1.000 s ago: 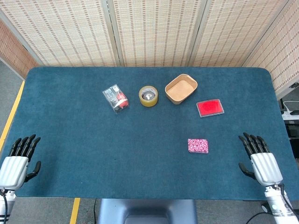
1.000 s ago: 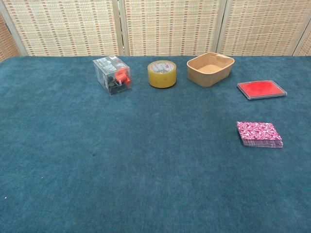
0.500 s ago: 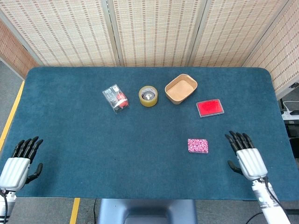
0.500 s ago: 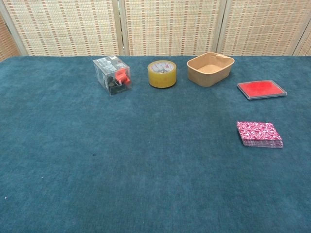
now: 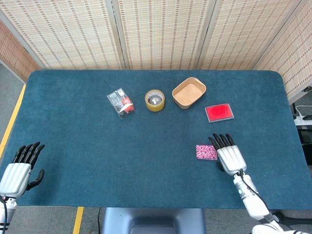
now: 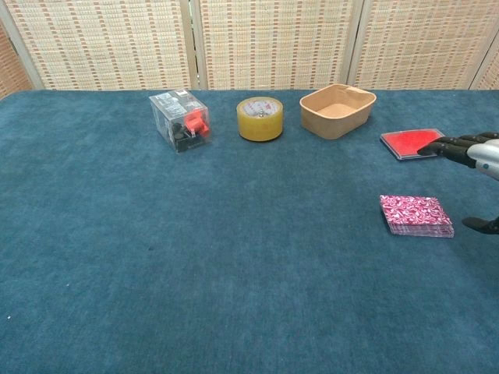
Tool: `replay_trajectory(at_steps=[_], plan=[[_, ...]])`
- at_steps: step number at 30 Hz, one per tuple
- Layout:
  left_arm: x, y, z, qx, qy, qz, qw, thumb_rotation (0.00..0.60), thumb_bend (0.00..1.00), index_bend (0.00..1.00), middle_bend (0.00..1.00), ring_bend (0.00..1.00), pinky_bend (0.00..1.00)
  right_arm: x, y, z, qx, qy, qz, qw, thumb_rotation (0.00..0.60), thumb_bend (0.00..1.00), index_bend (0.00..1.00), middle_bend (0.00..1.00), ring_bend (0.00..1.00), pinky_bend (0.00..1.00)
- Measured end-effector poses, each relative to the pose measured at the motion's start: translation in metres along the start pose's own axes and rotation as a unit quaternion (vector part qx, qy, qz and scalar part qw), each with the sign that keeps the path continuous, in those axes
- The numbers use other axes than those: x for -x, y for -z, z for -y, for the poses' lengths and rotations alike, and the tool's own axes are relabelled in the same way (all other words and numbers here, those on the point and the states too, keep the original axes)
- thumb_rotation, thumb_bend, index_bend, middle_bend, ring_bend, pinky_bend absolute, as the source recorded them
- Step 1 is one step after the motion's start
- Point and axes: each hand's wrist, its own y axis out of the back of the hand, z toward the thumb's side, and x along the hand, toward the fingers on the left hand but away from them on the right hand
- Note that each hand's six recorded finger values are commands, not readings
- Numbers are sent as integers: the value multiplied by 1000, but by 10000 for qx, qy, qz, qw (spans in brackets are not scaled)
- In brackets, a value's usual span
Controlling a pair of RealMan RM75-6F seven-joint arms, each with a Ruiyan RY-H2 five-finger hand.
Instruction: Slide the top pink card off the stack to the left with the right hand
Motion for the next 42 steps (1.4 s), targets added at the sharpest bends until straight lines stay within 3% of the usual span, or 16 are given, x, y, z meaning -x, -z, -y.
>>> replay_trajectory(at_steps=[16,42], plan=[[1,5,-2,-103,-65,-176,9998,600,468,0,0,0,18,30,-12,17,132,-776,91,9969,600,244,114,94,0,0],[2,9,-2,-56,40,-176,9998,600,468,0,0,0,18,43,-24,19,-66,-760,250,9968,600,243,243,202,35,0]])
